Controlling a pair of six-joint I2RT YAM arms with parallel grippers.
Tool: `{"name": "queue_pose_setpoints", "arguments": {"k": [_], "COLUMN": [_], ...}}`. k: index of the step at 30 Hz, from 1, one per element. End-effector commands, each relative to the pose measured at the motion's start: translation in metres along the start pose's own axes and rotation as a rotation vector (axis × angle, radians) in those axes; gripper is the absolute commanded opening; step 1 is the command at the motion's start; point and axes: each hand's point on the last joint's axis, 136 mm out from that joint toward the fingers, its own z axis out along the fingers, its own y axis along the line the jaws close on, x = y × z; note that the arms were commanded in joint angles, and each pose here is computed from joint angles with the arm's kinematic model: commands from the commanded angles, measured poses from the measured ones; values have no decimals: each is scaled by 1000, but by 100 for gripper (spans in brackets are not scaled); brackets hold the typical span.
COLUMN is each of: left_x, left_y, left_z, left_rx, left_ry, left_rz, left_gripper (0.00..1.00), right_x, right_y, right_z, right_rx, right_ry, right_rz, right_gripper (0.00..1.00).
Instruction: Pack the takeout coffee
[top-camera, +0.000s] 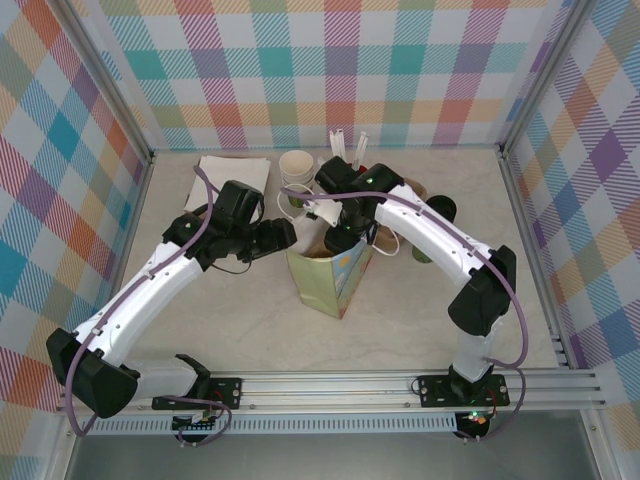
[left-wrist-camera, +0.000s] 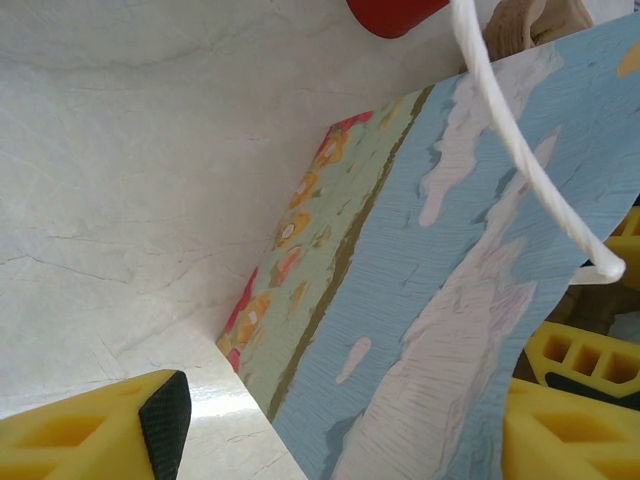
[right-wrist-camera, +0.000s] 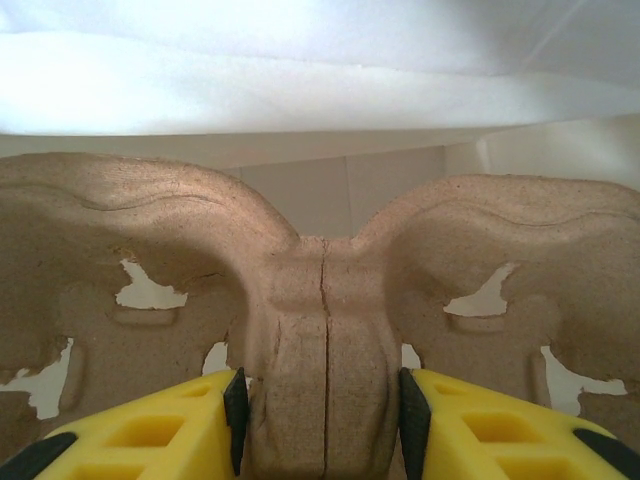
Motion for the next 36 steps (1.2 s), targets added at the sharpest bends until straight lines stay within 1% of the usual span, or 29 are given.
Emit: {"name": "queue_pose_setpoints", "arguments": {"k": [1,8,14,25,30,36], "left_x": [-4,-3,-1,0,1,1], "left_y": [1,-15,-18,-24,-24,-24], "left_z": [-7,-10,-14,-16,-16,-16], "left_rx": [-6,77,100,129,129,130], "left_ry": [-15,-4,0,7,10,9], "left_rz": [7,32,53,62,61,59], "left_gripper": [70,69,66,66,66,66], "right_x": [10,12,13,12,9,2], "right_y": [8,7,7,6,3,-2], "right_z": [5,22,29,30,25,16], "right_rx": [-27,-32,-41,-56,-50,-36], "right_ry": [45,90,109,110,96,63], "right_rz": [-9,-5,5,29,43,68], "right_gripper": [45,46,47,49,53,63]}}
